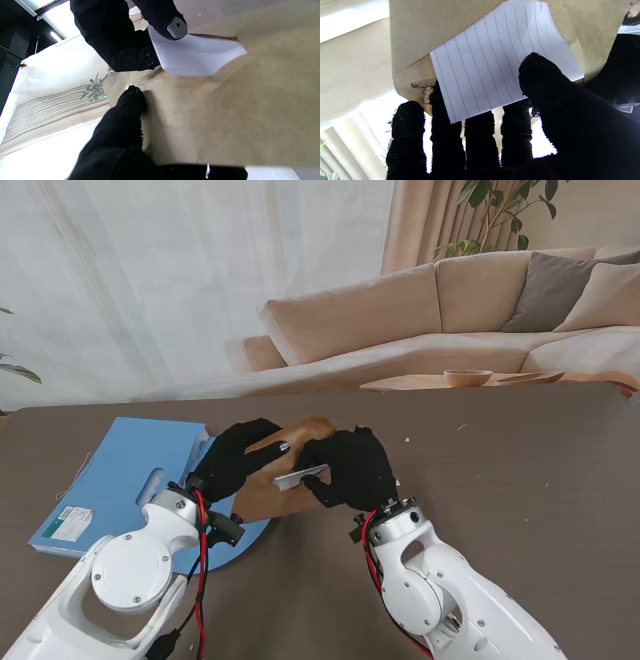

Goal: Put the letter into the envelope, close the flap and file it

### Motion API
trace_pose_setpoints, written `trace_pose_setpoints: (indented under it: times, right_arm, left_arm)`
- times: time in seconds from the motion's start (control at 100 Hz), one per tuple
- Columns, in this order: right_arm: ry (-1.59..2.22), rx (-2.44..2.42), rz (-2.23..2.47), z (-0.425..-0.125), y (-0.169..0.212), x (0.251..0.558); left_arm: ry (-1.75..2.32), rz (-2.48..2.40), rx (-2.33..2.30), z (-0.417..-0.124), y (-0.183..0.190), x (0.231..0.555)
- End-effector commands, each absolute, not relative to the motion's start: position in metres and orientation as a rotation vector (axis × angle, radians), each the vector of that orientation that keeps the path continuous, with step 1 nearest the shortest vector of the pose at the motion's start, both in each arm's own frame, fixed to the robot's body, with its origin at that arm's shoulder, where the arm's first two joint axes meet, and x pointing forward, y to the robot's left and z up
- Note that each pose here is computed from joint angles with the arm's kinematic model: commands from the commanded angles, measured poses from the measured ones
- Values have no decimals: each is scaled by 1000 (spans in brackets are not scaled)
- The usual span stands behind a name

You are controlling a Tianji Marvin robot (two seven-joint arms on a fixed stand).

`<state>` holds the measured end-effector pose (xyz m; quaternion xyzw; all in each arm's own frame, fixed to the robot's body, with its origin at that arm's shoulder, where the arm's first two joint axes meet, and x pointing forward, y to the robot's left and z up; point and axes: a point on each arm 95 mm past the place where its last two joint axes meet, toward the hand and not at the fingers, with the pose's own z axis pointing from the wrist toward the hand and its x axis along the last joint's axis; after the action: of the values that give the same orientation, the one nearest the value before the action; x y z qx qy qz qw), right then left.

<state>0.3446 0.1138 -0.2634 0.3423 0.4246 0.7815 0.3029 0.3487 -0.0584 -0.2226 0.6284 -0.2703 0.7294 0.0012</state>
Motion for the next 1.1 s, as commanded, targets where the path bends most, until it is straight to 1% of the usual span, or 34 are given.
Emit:
trace_pose_setpoints:
  times: [0.0, 0.57, 1.09]
  right_arm:
    - [1142, 901, 2070, -263, 117, 341]
    - [1152, 818, 2005, -257, 114, 333]
    - [1203, 832, 2001, -259, 125, 340]
  left_arm:
    - [-857, 2273, 1968, -222, -62, 347]
    - [-886, 2263, 1974, -224, -66, 346]
    - [-876, 2248, 1951, -224, -73, 344]
